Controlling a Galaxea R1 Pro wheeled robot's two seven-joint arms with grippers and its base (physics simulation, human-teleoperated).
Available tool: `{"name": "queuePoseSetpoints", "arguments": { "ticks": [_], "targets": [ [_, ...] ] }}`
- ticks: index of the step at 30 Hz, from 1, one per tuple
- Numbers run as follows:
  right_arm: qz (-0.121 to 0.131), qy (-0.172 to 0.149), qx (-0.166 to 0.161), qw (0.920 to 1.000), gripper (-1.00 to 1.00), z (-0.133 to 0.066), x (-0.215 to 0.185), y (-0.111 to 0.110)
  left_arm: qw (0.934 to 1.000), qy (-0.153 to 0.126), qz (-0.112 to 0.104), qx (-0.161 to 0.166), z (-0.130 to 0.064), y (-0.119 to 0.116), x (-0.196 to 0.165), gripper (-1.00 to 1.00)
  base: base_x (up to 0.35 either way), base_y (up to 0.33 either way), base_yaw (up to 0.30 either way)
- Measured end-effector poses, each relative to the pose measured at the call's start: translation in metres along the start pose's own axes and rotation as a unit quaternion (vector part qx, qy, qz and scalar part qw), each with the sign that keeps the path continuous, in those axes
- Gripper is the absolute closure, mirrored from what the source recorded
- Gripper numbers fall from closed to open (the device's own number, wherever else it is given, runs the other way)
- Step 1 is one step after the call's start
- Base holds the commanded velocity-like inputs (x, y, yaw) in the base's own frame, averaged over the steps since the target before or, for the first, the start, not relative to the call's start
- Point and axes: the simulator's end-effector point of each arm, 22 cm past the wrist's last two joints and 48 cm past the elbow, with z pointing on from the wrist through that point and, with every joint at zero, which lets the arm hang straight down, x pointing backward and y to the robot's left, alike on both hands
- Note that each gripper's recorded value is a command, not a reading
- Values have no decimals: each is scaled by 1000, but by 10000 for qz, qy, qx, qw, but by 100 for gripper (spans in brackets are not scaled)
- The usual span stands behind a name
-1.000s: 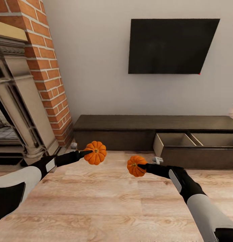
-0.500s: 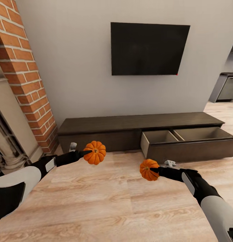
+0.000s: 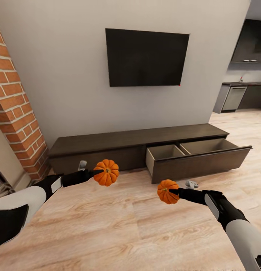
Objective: Place each of the two pumpkins and all three candles from the living room inside a cabinet in the living room (use any cabinet), then make sure every cabinet is closed, and position the cauldron so it is next to a table in the living room.
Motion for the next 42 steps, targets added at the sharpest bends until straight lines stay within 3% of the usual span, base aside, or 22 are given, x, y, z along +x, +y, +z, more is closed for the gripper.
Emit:
{"name": "queuePoseSetpoints", "arguments": {
  "ticks": [42],
  "targets": [
    [-72,-160,-13,9998,100,-14,-15,7,9998,-18,213,4,-5,-17,-11,100,0,0,-220]
  ]
}}
